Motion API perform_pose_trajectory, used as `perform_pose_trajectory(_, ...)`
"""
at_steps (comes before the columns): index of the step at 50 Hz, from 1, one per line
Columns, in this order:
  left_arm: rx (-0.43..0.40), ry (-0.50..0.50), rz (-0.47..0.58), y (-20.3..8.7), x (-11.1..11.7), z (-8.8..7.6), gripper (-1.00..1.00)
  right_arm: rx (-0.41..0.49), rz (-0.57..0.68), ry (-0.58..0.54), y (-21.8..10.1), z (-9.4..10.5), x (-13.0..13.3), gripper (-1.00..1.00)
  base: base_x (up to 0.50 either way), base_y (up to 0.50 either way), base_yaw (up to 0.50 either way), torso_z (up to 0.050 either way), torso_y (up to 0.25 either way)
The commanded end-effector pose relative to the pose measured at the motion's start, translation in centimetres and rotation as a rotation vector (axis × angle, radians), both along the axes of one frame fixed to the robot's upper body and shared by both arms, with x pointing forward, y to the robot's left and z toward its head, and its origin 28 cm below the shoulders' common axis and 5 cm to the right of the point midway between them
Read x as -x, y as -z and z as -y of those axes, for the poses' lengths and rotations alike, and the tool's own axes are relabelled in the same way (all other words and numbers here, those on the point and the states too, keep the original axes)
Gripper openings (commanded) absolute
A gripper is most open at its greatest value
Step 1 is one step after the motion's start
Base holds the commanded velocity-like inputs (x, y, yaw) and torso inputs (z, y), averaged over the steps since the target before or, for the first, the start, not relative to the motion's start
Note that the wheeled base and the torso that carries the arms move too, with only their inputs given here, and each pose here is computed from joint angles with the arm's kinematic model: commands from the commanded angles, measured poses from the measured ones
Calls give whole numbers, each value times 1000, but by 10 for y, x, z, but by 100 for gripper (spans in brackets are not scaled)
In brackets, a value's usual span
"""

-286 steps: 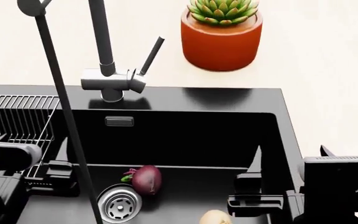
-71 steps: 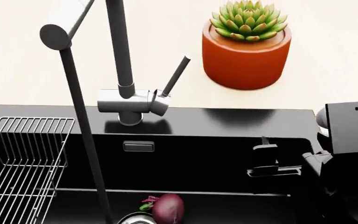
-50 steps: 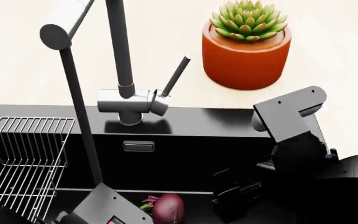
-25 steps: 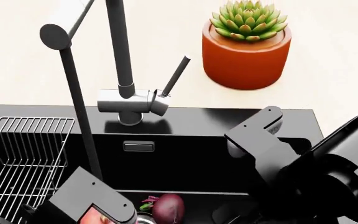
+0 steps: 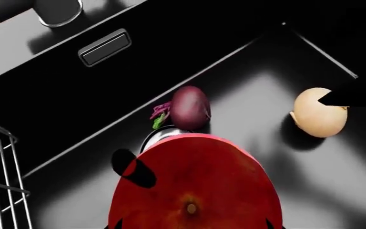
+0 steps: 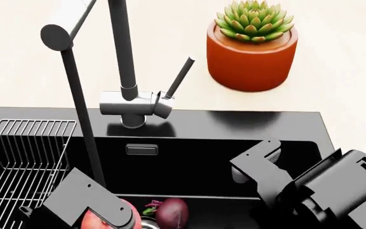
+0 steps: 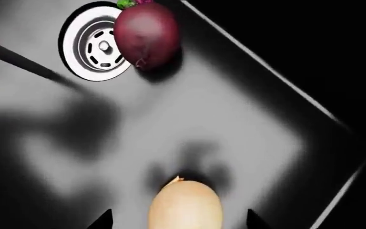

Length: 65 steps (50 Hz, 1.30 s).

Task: Pick the pomegranates and onions from the sink and place them in one bowl. Place the beet in the other bowl. Then turn off the sink faucet.

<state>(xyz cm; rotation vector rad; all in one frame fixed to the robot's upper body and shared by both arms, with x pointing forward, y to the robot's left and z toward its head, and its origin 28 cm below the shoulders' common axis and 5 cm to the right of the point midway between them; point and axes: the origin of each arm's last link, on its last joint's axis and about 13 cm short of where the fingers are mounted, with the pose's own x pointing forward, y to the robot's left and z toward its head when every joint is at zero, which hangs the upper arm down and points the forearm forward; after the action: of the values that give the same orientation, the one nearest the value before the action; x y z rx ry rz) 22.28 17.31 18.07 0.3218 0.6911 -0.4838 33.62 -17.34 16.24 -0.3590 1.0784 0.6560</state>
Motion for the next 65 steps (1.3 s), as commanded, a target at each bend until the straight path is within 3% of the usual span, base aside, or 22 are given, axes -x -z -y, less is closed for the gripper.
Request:
perform_pose_trajectory(1, 57, 22, -28, -5, 0, 0, -100, -8, -61, 0, 25, 4, -4, 100, 0, 0, 0, 0, 10)
perform_pose_trajectory(28, 82, 14, -18, -10, -7, -2, -100, -42, -82, 50, 62, 17, -25, 100, 0, 0, 0, 0, 0)
perform_pose_trajectory(36, 66, 13, -15, -7, -9, 1, -100, -251, -214, 153, 86, 12, -14, 100, 0, 0, 0, 0, 0)
perform_pose_trajectory(41, 56, 16, -17, -6, -11, 3, -100, -320, -303, 197, 97, 14, 0, 100, 0, 0, 0, 0, 0)
perform_pose_trajectory(45, 51, 20, -17, -6, -11, 4, -100, -291, -346, 239, 95, 19, 8, 100, 0, 0, 0, 0, 0)
perform_pose_trajectory(47, 51, 20, -18, -6, -11, 2, -100, -242, -349, 260, 92, 23, 11, 100, 0, 0, 0, 0, 0)
perform_pose_trajectory(48, 52, 21, -20, -5, -10, 3, -100, -151, -363, 251, 91, 28, 14, 100, 0, 0, 0, 0, 0)
perform_pose_trajectory(49, 53, 22, -21, -4, -10, 4, -100, -130, -358, 272, 90, 30, 14, 100, 0, 0, 0, 0, 0)
perform_pose_trajectory(53, 55, 23, -25, -4, -10, 4, -100, -35, -374, 232, 91, 31, 16, 100, 0, 0, 0, 0, 0)
perform_pose_trajectory(57, 55, 19, -23, -6, -10, 3, -100, -34, -422, 192, 96, 28, 20, 100, 0, 0, 0, 0, 0)
perform_pose_trajectory(59, 55, 19, -23, -5, -10, 3, -100, 46, -436, 155, 94, 30, 21, 100, 0, 0, 0, 0, 5)
perform_pose_trajectory(60, 55, 19, -22, -5, -10, 3, -100, 39, -424, 164, 93, 30, 20, -100, 0, 0, 0, 0, 0)
perform_pose_trajectory(63, 57, 23, -20, -6, -10, 5, -100, 16, -358, 154, 86, 27, 11, -100, 0, 0, 0, 0, 0)
perform_pose_trajectory(65, 58, 24, -16, -7, -10, 4, -100, -59, -242, 154, 77, 25, 1, -100, 0, 0, 0, 0, 0)
